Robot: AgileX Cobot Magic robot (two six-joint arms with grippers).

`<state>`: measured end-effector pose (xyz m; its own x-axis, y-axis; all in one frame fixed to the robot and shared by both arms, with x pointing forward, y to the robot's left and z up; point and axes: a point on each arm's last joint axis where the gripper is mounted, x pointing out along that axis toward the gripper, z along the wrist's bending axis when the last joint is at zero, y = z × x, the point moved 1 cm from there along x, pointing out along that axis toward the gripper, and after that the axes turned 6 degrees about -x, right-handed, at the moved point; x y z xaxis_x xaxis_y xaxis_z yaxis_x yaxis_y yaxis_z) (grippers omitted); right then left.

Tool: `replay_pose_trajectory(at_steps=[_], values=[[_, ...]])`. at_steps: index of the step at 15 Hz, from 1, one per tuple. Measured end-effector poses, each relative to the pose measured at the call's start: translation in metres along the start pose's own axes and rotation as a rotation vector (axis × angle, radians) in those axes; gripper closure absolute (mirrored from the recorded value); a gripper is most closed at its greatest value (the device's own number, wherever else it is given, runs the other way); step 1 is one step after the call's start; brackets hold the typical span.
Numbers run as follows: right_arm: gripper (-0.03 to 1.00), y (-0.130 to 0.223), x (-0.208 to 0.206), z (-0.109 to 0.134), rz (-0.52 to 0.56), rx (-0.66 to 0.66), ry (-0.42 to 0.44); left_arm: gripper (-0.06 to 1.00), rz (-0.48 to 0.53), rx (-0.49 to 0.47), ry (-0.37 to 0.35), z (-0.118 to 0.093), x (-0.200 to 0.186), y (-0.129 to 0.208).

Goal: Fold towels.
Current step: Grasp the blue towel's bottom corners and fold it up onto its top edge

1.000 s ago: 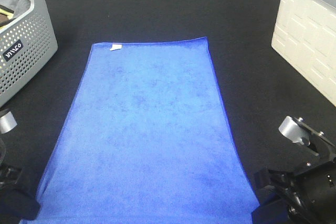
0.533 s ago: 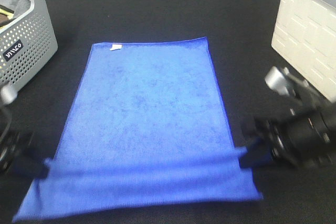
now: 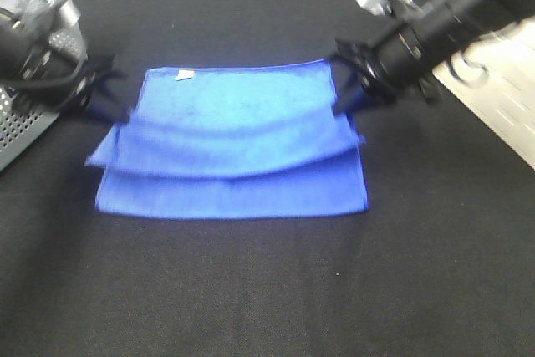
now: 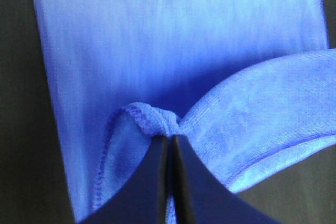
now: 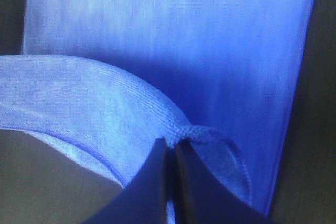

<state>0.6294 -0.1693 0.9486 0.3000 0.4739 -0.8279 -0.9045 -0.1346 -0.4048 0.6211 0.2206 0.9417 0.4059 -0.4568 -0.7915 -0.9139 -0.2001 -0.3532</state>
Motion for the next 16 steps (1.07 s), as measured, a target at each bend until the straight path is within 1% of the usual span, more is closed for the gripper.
replay_pose_trajectory(at_steps=[3, 4, 6, 8, 10, 12, 14, 15, 16], values=[[0.97, -0.053, 0.017, -0.007, -0.057, -0.049, 0.03, 0.94, -0.095, 0.046, 0.02, -0.009, 0.015, -0.053], [0.97, -0.065, 0.024, -0.01, -0.07, -0.055, 0.045, 0.94, -0.141, 0.072, 0.018, -0.012, 0.023, -0.079], [0.97, -0.1, 0.037, -0.026, -0.14, -0.078, 0.077, 0.94, -0.182, 0.101, 0.009, -0.01, 0.041, -0.104], [0.97, -0.118, 0.049, -0.04, -0.186, -0.086, 0.085, 0.94, -0.234, 0.107, 0.002, -0.004, 0.061, -0.122], [0.97, -0.129, 0.068, -0.055, -0.212, -0.097, 0.098, 0.94, -0.298, 0.111, -0.013, 0.005, 0.081, -0.136], [0.97, -0.131, 0.098, -0.072, -0.228, -0.118, 0.13, 0.94, -0.369, 0.114, -0.023, 0.013, 0.1, -0.15], [0.96, -0.128, 0.113, -0.081, -0.235, -0.119, 0.147, 0.94, -0.375, 0.113, -0.024, 0.02, 0.115, -0.153], [0.92, -0.127, 0.117, -0.083, -0.235, -0.12, 0.155, 0.92, -0.37, 0.111, -0.026, 0.023, 0.119, -0.151], [0.92, -0.127, 0.117, -0.083, -0.235, -0.12, 0.155, 0.92, -0.37, 0.111, -0.026, 0.023, 0.119, -0.151]])
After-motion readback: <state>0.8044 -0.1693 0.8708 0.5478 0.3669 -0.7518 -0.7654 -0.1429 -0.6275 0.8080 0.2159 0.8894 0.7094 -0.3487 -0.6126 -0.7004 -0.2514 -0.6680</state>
